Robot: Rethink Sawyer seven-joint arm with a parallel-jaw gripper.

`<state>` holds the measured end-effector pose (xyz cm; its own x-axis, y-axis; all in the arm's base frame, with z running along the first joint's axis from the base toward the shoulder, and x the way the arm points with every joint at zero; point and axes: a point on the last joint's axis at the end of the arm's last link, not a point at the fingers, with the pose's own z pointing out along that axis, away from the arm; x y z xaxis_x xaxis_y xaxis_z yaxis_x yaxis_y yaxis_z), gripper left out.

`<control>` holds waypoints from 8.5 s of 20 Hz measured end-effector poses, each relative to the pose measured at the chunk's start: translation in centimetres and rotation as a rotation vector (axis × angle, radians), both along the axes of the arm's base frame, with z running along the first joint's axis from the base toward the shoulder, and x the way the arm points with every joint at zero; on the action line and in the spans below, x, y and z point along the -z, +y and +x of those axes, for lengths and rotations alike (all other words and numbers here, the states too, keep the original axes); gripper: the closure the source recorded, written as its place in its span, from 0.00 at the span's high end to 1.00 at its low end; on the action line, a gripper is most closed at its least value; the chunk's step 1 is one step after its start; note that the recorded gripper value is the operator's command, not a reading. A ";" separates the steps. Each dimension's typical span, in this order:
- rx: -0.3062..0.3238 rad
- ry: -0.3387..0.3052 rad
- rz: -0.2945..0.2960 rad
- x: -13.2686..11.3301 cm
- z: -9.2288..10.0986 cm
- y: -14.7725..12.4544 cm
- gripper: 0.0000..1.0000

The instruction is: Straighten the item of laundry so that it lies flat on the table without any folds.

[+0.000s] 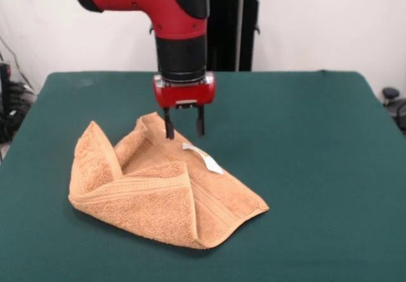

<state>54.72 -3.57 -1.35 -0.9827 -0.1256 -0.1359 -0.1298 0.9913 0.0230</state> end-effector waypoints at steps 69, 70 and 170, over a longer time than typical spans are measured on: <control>0.350 0.146 0.023 -2.7 -9.3 6.7 0.00; 0.354 0.150 0.026 -2.8 -9.5 6.9 0.00; 0.196 0.346 0.412 -1.2 -11.9 15.6 0.00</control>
<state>42.84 12.02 -0.20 -0.9782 0.0591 0.1989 0.1398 0.8962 0.4210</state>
